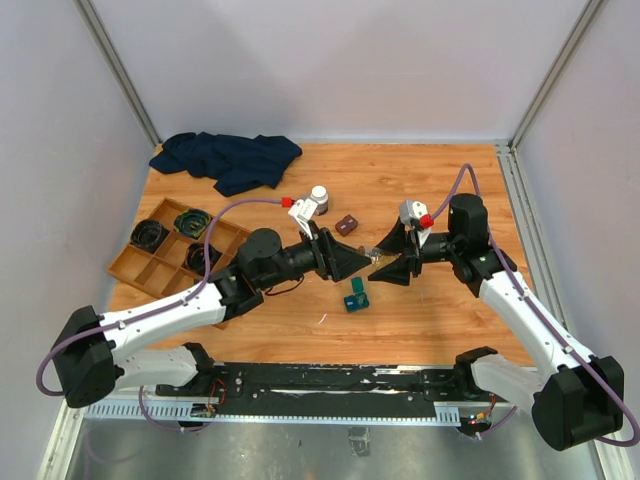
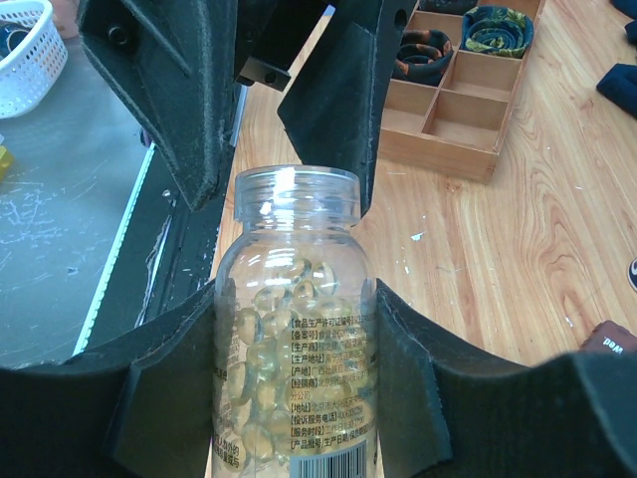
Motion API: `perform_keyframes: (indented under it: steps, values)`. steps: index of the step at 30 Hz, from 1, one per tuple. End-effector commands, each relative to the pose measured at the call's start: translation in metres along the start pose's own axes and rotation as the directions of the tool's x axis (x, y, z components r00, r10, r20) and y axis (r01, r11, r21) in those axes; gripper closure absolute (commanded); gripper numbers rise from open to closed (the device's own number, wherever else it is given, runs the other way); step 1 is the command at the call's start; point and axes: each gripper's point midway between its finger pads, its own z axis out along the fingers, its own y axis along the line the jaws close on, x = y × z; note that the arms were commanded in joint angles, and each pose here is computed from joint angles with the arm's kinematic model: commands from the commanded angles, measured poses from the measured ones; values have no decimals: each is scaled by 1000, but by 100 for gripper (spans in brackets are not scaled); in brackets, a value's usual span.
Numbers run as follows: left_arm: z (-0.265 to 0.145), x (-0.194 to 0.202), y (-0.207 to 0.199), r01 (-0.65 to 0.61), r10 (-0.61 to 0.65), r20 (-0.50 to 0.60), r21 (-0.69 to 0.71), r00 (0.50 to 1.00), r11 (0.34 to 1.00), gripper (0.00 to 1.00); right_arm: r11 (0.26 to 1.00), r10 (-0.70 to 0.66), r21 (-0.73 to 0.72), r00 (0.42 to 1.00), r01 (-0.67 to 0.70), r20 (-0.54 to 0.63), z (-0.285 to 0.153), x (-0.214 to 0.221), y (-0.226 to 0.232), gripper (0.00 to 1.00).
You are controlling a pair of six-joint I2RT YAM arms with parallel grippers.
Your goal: Sort the pills into containers
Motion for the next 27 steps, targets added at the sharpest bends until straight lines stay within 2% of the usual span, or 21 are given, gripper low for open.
perform_keyframes:
  steps: [1, 3, 9, 13, 16, 18, 22, 24, 27]
  values:
    - [6, -11, -14, -19, 18, 23, 30, 1000, 999, 41, 998, -65, 0, 998, 65, 20, -3, -16, -2, 99]
    - [7, -10, -12, -22, 22, 16, 20, 1000, 1000, 44, 998, -66, 2, 998, 66, 20, -3, -16, -2, 99]
    - [10, -7, -13, -33, 33, -9, 29, 999, 999, 71, 998, -61, 0, 998, 61, 19, -3, -15, -2, 99]
    - [11, 1, -14, -67, 70, -38, 56, 997, 996, 76, 998, -64, 0, 998, 64, 20, -3, -16, -1, 99]
    - [8, 10, -17, -182, 191, -48, 137, 980, 974, 78, 998, -63, -1, 998, 63, 21, -3, -16, -1, 100]
    - [3, 22, -23, -306, 327, -48, 242, 944, 920, 81, 998, -65, -1, 998, 65, 21, -3, -17, -1, 99]
    - [-7, 51, -19, -542, 613, -34, 429, 789, 722, 89, 998, -68, -2, 997, 68, 23, -3, -18, 0, 99]
    - [-9, 58, -11, -583, 680, -34, 484, 733, 653, 89, 998, -70, -2, 997, 70, 24, -3, -18, 0, 99]
    - [-11, 54, -3, -597, 722, -14, 552, 692, 582, 89, 997, -71, -2, 997, 72, 24, -3, -19, 0, 99]
